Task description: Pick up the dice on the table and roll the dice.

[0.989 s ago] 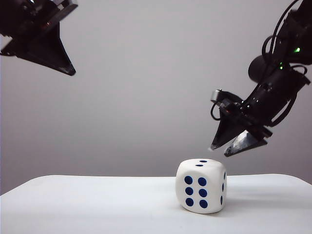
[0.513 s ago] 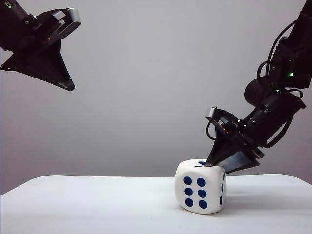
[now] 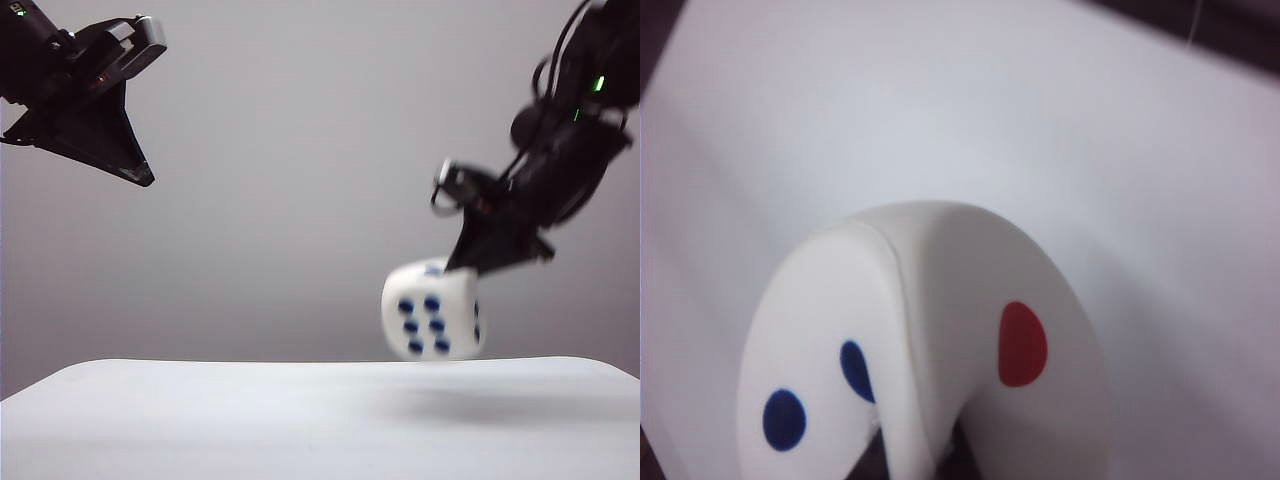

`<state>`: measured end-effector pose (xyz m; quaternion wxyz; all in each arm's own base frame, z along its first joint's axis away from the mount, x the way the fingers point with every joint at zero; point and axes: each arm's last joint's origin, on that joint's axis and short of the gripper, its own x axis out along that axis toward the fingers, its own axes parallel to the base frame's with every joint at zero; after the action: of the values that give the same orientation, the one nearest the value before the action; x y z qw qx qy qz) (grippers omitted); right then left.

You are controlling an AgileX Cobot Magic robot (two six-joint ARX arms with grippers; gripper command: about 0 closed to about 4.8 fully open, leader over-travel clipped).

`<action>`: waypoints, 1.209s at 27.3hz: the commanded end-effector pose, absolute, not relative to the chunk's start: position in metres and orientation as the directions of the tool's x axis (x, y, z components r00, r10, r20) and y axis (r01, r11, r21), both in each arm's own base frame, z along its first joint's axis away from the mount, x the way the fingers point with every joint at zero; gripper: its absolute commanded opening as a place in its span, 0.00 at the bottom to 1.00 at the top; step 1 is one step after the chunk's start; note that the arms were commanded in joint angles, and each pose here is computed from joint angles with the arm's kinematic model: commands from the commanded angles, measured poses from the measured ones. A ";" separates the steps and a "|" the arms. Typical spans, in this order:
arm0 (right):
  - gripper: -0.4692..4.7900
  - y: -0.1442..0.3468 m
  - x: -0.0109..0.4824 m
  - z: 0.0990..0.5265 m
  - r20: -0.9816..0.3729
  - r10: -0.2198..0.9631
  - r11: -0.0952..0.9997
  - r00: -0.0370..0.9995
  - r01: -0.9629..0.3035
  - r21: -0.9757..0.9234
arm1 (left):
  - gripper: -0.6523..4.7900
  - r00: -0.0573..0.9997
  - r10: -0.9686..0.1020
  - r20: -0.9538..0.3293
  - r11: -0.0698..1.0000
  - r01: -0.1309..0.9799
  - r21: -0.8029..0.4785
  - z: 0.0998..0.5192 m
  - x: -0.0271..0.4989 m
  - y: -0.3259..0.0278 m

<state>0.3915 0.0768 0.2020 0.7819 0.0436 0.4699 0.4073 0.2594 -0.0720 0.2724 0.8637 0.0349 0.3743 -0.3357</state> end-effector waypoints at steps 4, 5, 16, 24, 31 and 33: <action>0.08 0.068 0.371 0.251 -0.721 0.610 0.725 0.327 -0.597 0.343 | 0.11 0.522 -0.569 -0.635 0.764 0.621 -0.175 0.278 0.262 -0.073; 0.08 0.068 0.369 0.255 -0.712 0.619 0.719 0.330 -0.604 0.345 | 0.11 0.524 -0.570 -0.633 0.764 0.621 -0.174 0.278 0.262 -0.073; 0.66 0.079 0.347 0.332 -0.314 0.904 0.420 0.289 -0.732 0.536 | 0.11 0.523 -0.614 -0.591 0.735 0.653 -0.185 0.281 0.264 -0.075; 0.69 0.074 0.318 0.382 -0.204 0.918 0.396 0.340 -0.821 0.412 | 0.11 0.517 -0.612 -0.598 0.735 0.651 -0.190 0.280 0.263 -0.075; 0.66 0.064 0.305 0.367 -0.395 0.826 0.551 0.401 -0.719 0.424 | 0.11 0.476 -0.596 -0.647 0.724 0.667 -0.177 0.278 0.257 -0.073; 0.65 0.062 0.302 0.360 -0.477 0.768 0.621 0.426 -0.678 0.394 | 0.11 0.458 -0.579 -0.674 0.724 0.669 -0.167 0.277 0.254 -0.072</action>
<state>0.3061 0.0642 0.3644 0.8315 0.1005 0.2982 0.4578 0.2577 -0.0727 0.2755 0.8567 0.0448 0.3630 -0.3637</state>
